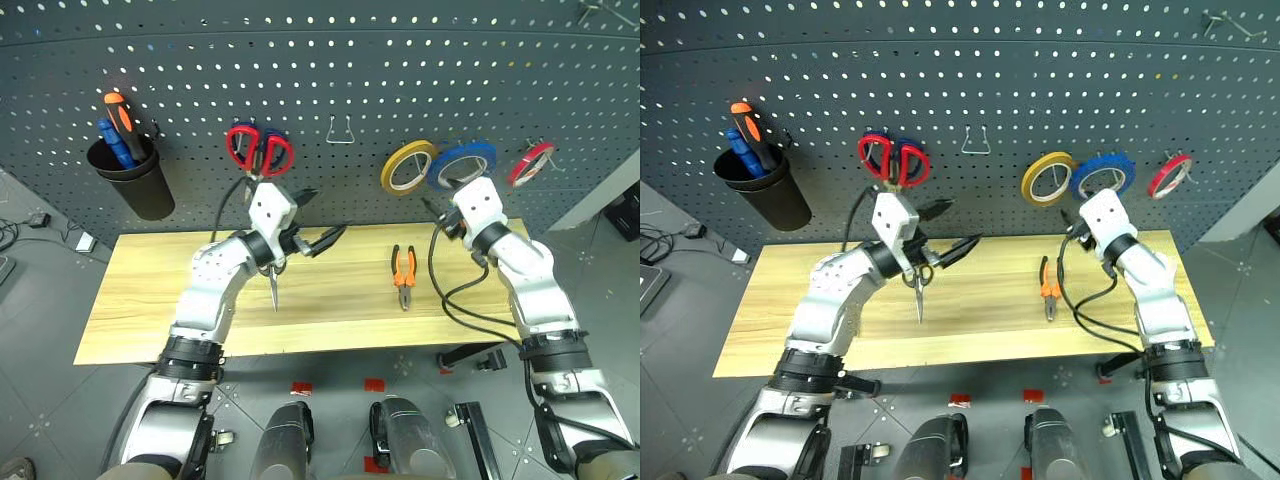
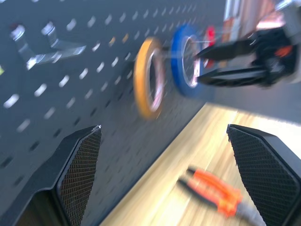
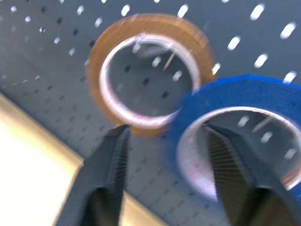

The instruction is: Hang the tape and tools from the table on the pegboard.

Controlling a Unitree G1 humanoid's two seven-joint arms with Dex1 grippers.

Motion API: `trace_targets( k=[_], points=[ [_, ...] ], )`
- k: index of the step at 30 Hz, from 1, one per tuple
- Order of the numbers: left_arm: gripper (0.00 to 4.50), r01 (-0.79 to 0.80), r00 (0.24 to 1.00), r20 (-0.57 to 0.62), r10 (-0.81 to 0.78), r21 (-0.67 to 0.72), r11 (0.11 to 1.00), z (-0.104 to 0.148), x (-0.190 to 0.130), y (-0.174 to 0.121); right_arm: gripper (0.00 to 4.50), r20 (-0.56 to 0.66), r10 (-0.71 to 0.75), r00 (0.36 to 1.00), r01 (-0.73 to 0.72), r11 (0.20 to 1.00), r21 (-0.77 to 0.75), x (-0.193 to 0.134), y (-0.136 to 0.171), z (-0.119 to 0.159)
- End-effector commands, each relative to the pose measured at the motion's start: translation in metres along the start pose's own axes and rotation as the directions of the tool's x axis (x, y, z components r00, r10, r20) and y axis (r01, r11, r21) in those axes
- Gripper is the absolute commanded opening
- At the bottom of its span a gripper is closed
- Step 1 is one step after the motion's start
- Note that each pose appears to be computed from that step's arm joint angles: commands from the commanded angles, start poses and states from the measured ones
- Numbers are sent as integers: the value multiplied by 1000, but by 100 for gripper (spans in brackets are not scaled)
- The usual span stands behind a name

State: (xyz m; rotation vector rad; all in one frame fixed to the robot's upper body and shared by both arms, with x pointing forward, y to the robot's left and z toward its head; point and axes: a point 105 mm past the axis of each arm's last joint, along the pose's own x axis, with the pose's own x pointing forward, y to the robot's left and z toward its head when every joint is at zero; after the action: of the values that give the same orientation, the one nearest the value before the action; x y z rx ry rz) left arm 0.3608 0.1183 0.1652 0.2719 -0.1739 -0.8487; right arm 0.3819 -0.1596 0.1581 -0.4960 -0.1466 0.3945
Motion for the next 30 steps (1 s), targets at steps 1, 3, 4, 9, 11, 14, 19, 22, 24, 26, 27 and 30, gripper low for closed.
trace_targets(
  k=[1,3,4,9,11,14,19,22,24,26,27,30],
  points=[
    [450,45,994,-105,-36,89,995,-14,-28,12,414,-50,-9,999,14,995,98,-12,20,3],
    [450,76,983,-176,-58,95,993,-26,-42,18,447,-106,-4,994,21,987,161,-17,36,1],
    [450,85,977,-204,-64,95,992,-30,-48,22,447,-137,0,991,29,977,212,-18,45,0],
    [450,160,942,-312,-120,105,982,-42,-64,31,447,-368,27,929,138,899,416,-7,93,-15],
    [450,204,926,-343,-155,111,973,-46,-66,29,447,-475,38,879,195,881,432,-1,107,-27],
    [450,243,915,-357,-190,111,964,-47,-64,27,447,-522,-6,853,237,895,377,11,107,-35],
    [450,256,922,-328,-207,112,960,-42,-53,24,447,-539,-105,836,293,916,276,33,91,-45],
    [450,262,923,-319,-216,110,959,-41,-50,22,447,-554,-92,828,293,912,286,40,95,-53],
    [450,268,922,-317,-223,103,958,-40,-49,20,447,-563,-67,824,279,913,299,44,99,-58],
    [450,273,921,-316,-229,100,957,-39,-49,20,447,-576,-42,816,274,906,322,45,102,-62],
    [450,277,920,-313,-237,90,957,-37,-50,20,447,-584,-27,811,274,900,339,46,104,-65],
    [450,292,915,-314,-255,75,954,-35,-51,19,447,-601,-23,799,281,898,339,47,102,-72]
  ],
)
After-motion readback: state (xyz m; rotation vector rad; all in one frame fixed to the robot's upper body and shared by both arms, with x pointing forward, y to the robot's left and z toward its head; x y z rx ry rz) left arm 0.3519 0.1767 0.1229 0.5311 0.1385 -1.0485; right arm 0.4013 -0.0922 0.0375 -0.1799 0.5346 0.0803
